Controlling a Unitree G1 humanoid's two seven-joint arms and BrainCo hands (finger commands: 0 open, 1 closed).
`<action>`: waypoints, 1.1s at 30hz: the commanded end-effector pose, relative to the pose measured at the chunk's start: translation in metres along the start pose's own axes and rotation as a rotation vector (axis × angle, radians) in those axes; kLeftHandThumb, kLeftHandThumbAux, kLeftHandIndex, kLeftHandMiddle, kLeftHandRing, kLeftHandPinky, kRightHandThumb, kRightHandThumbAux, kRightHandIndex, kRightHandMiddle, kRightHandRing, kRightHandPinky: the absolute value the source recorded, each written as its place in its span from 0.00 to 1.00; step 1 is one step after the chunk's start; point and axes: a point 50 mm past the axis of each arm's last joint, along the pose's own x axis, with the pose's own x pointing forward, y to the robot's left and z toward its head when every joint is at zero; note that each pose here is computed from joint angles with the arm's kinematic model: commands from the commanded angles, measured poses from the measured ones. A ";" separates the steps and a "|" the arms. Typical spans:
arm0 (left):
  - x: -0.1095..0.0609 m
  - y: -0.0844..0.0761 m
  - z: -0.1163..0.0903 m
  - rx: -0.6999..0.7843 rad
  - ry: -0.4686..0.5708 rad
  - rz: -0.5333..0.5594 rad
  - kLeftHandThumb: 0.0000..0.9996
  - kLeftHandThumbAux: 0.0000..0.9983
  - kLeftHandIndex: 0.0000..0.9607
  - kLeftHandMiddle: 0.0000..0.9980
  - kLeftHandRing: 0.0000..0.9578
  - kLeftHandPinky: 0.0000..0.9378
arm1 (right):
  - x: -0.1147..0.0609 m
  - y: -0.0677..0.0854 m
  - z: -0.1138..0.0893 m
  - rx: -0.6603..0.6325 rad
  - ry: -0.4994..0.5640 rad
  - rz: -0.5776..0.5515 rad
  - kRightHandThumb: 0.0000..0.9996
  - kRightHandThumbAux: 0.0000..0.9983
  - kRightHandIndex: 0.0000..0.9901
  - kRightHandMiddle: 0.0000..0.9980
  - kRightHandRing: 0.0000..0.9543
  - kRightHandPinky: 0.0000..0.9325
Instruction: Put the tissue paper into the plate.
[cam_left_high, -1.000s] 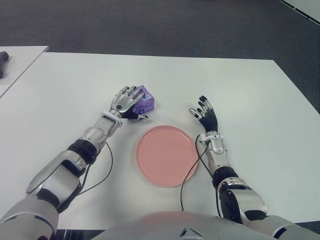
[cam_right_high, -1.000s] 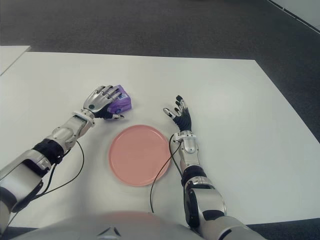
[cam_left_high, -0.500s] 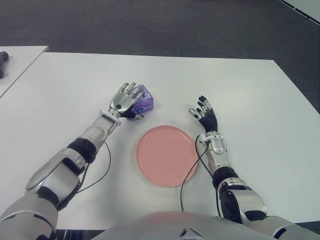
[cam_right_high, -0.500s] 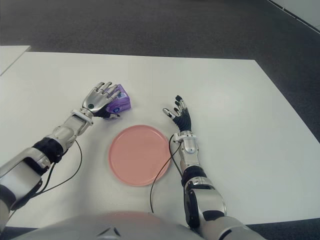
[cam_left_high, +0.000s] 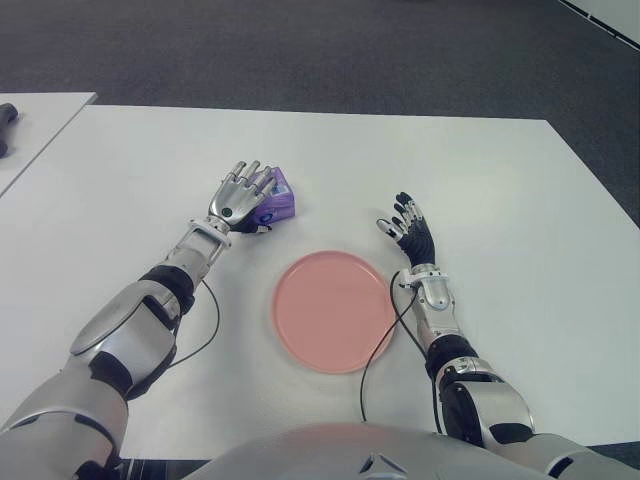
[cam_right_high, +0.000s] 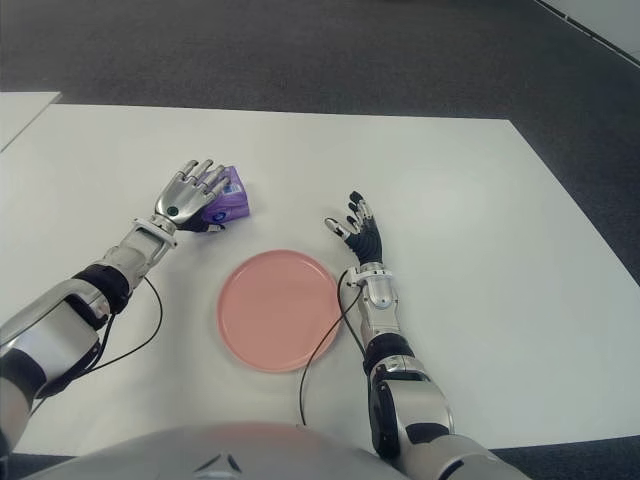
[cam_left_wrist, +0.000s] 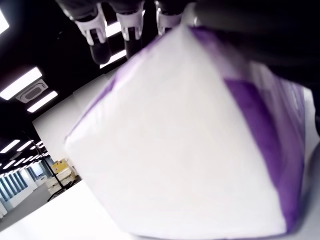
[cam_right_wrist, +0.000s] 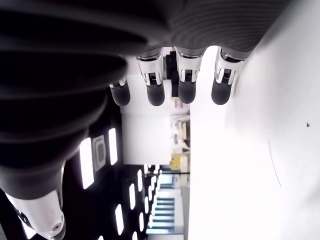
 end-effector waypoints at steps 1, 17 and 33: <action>-0.011 -0.012 0.011 -0.038 -0.013 -0.064 0.08 0.44 0.00 0.00 0.00 0.00 | -0.026 -0.005 -0.034 0.007 0.175 -0.024 0.01 0.68 0.00 0.00 0.00 0.00; -0.010 -0.013 0.016 -0.067 0.008 -0.085 0.10 0.45 0.00 0.00 0.00 0.00 | -0.026 -0.008 -0.032 0.001 0.172 -0.016 0.00 0.67 0.00 0.00 0.00 0.00; -0.011 -0.012 0.022 -0.096 0.020 -0.061 0.07 0.44 0.00 0.00 0.00 0.00 | -0.026 -0.013 -0.031 0.003 0.178 -0.003 0.00 0.69 0.00 0.00 0.00 0.00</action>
